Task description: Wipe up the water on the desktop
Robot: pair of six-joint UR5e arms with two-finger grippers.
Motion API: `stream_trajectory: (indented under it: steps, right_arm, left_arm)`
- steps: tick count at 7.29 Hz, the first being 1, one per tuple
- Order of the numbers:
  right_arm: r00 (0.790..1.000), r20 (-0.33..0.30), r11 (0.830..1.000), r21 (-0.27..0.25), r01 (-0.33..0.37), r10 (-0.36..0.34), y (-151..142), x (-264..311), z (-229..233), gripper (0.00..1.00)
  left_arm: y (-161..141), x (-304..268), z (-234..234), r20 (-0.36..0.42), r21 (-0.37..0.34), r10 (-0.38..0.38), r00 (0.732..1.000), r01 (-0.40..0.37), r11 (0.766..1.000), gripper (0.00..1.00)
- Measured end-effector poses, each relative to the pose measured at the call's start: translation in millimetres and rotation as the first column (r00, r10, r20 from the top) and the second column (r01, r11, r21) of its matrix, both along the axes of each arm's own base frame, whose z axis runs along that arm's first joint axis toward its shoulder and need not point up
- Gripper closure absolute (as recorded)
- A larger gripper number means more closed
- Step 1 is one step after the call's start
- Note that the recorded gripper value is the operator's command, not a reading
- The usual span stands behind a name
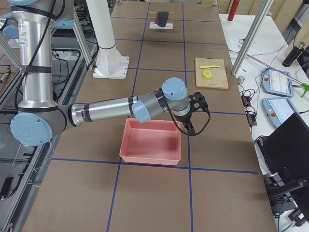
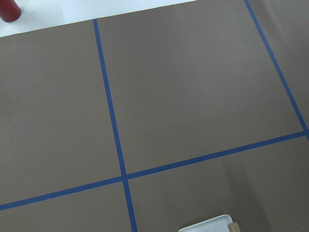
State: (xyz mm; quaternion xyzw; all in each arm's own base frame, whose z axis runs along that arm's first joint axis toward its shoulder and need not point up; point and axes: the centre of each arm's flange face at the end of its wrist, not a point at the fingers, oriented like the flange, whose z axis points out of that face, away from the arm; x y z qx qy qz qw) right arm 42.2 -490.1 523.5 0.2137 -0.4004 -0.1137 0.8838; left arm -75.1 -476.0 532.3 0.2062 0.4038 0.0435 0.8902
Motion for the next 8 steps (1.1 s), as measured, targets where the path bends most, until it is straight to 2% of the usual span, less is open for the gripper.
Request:
stream_trajectory:
  steps: [4,6,8]
  right_arm:
    - [0.999,0.025,0.999,-0.043,0.027,-0.026,14.1,-13.4,14.4,0.00]
    - [0.995,0.076,0.993,-0.103,0.066,-0.058,17.3,-45.4,12.5,0.00]
    - [0.991,0.117,0.982,-0.165,0.089,-0.070,21.1,-75.4,2.4,0.00]
  left_arm:
    - [15.5,5.0,31.1,-0.006,-0.034,0.006,1.000,-0.006,0.999,0.02]
    - [21.2,8.9,39.7,-0.016,-0.043,0.010,1.000,-0.010,0.999,0.02]
    - [23.5,14.0,40.0,-0.056,-0.090,-0.009,0.998,0.004,0.996,0.03]
